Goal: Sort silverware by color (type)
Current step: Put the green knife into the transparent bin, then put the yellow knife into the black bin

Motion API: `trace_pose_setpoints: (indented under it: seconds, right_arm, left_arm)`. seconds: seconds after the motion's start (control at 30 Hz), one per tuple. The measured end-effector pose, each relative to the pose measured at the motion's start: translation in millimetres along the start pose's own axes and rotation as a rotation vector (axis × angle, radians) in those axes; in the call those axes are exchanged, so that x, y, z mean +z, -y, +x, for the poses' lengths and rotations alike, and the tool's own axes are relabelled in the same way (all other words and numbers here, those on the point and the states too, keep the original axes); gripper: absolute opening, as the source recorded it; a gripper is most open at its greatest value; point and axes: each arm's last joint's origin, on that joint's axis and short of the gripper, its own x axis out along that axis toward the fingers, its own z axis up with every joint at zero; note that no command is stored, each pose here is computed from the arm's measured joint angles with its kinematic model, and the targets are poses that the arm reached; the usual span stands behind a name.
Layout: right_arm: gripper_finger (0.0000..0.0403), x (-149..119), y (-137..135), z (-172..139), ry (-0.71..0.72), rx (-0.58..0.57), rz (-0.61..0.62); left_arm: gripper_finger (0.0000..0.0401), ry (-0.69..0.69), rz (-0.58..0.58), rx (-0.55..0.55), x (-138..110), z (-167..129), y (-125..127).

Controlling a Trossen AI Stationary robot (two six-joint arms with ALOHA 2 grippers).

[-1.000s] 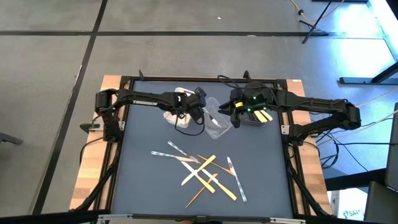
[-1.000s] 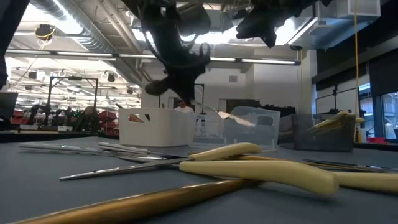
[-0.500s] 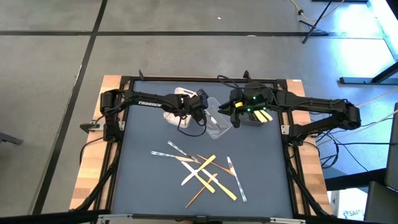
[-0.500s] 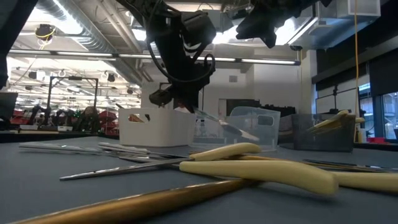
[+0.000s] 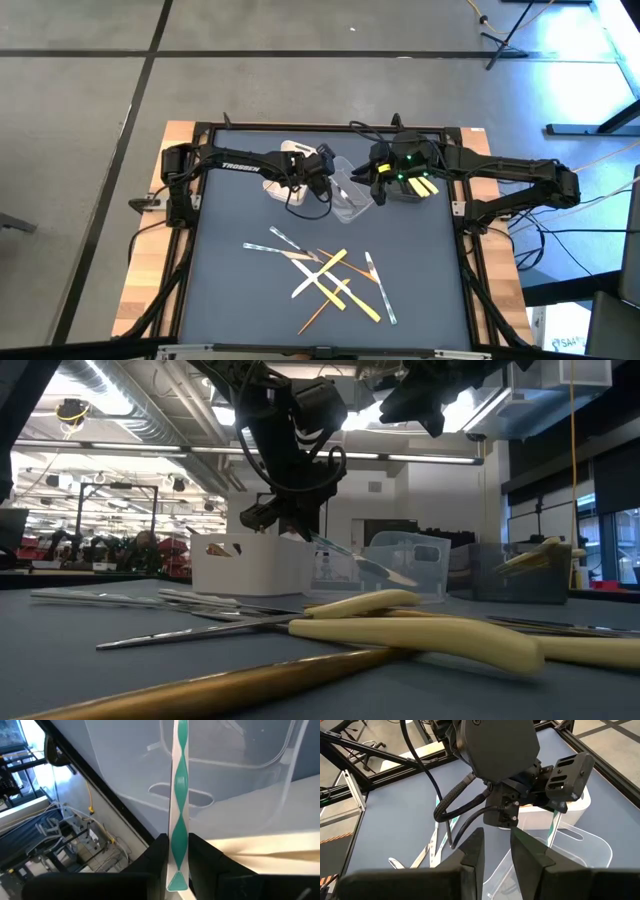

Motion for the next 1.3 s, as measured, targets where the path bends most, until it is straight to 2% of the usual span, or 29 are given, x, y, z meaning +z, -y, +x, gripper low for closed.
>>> trace_pose_setpoints:
  seconds: [0.17, 0.47, 0.9, 1.1, 1.3]
  right_arm:
    - [0.0081, 0.0, 0.0, 0.0, 0.000, 0.000, 0.000]
    - [0.0081, 0.0, 0.0, 0.0, -0.001, 0.000, 0.000]
    - [0.0081, 0.1, 0.0, -0.2, 0.000, 0.000, -0.002]
    - [0.0081, 0.1, 0.0, -0.2, 0.000, 0.000, -0.025]
    - [0.0081, 0.1, 0.0, -0.2, 0.000, 0.000, -0.028]
  left_arm:
    - [0.0064, 0.044, -0.002, -0.015, 1.3, 0.0, 0.4]
    - [0.0115, 0.060, -0.025, 0.025, 2.8, -0.1, -4.0]
    - [0.0119, 0.071, -0.034, 0.043, 6.3, -2.9, -4.8]
    - [0.0119, 0.104, -0.058, 0.096, 6.7, -21.3, -11.6]
    - [0.0119, 0.156, -0.180, 0.155, -0.4, -53.4, -21.3]
